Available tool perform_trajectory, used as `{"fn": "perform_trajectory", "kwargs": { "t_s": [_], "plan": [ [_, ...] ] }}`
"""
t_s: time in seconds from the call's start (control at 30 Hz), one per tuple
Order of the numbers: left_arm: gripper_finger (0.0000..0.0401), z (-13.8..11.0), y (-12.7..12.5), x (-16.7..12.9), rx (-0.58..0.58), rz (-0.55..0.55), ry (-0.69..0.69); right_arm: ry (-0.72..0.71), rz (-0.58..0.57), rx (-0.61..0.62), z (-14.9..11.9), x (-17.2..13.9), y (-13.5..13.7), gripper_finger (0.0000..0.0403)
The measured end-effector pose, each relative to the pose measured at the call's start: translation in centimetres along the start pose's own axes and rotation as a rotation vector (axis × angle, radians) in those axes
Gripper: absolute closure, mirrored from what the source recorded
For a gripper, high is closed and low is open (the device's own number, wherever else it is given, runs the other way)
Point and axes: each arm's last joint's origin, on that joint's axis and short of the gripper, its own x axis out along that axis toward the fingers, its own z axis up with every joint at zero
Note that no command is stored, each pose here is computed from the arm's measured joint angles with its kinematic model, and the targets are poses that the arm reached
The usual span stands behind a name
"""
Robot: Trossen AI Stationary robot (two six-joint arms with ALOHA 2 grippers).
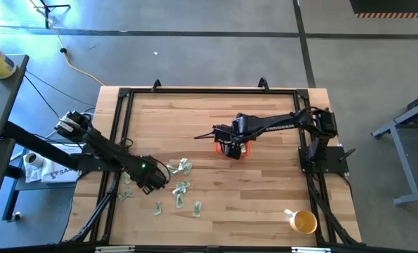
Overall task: Pick and place Stevia / Truvia into bins
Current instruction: Put the green stevia packet into the orange basket
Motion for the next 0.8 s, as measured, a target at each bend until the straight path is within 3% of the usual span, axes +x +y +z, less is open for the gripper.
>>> {"fn": "perform_trajectory", "kwargs": {
  "t_s": [0.17,0.37,0.57,0.8],
  "plan": [
    [0.0136,0.3,-0.2,0.1,0.07,-0.006,-0.066,0.004,0.011,-0.004,0.0,0.0,-0.1,0.0076],
    [0.0133,0.3,0.3,2.0,0.065,-0.038,-0.055,0.012,0.032,-0.002,0.0,0.1,-0.1,0.0076],
    [0.0175,0.3,0.5,2.4,0.06,-0.039,-0.064,0.012,0.034,-0.001,0.0,0.1,-0.2,0.0076],
    [0.027,0.5,0.2,2.4,0.093,-0.052,-0.117,0.008,0.035,0.001,0.1,0.1,-0.2,0.0076]
  ]
}}
